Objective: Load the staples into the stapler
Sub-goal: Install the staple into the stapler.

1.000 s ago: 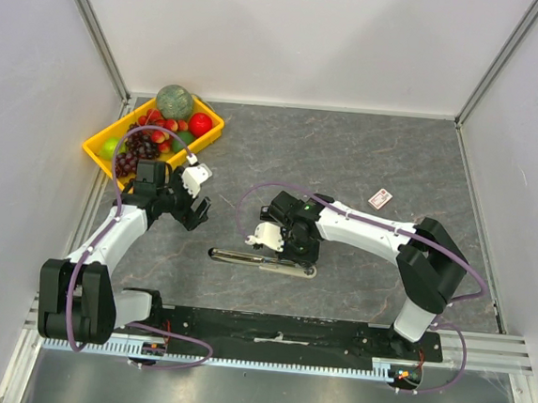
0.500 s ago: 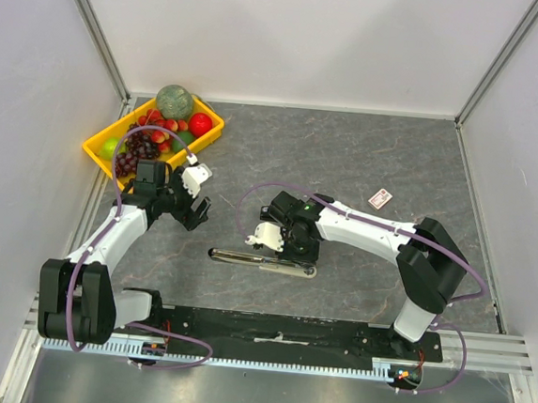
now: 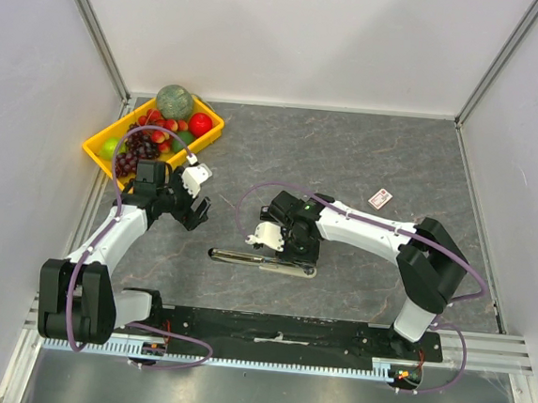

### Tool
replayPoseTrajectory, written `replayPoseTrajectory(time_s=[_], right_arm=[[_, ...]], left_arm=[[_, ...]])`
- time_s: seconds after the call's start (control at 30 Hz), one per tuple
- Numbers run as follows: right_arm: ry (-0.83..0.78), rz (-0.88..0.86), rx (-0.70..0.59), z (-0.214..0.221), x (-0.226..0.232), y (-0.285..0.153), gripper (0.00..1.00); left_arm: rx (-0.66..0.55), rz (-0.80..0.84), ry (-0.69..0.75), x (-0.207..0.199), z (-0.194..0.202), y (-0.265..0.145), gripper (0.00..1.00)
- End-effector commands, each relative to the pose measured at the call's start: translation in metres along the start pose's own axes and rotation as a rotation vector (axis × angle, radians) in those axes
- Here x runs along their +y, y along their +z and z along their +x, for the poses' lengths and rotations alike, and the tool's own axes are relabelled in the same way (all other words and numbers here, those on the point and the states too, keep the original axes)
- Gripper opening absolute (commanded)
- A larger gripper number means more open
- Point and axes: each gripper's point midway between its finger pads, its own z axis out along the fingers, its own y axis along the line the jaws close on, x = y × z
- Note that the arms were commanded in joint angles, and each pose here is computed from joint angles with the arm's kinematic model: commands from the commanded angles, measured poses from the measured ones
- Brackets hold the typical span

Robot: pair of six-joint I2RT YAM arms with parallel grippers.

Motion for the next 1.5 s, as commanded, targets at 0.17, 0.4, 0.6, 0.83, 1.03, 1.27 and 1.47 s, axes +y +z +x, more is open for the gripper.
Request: replayPoseTrajectory(time_s=[0.17, 0.4, 0.6, 0.83, 1.03, 1.27, 1.47], right_arm=[[-0.128, 0.000, -0.175, -0.010, 0.003, -0.033, 0.38], [-0.223, 0.000, -0.362, 0.000, 0.003, -0.033, 0.41], [-0.287, 0.012, -0.534, -0.008, 0.001, -0.025, 0.42], [-0.257, -0.016, -0.544, -0.020, -0.010, -0.006, 0.42], [-0.191, -0.016, -0.516, -0.021, -0.018, 0.002, 0.42], [-0.145, -0.022, -0.503, -0.016, -0.016, 0.003, 0.40], [-0.132, -0.030, -0.475, -0.008, -0.013, 0.011, 0.33]], left_arm=[[-0.111, 0.171, 0.125, -0.026, -0.018, -0.001, 0.93], [-0.131, 0.398, 0.341, -0.061, -0.012, -0.014, 0.97], [-0.061, 0.535, 0.385, -0.076, 0.013, -0.014, 0.98], [-0.046, 0.620, 0.391, -0.090, 0.026, -0.014, 0.99], [0.017, 0.629, 0.421, -0.097, 0.038, -0.003, 1.00], [0.114, 0.640, 0.448, -0.104, 0.051, 0.010, 1.00], [0.157, 0.653, 0.435, -0.109, 0.053, 0.017, 0.99]])
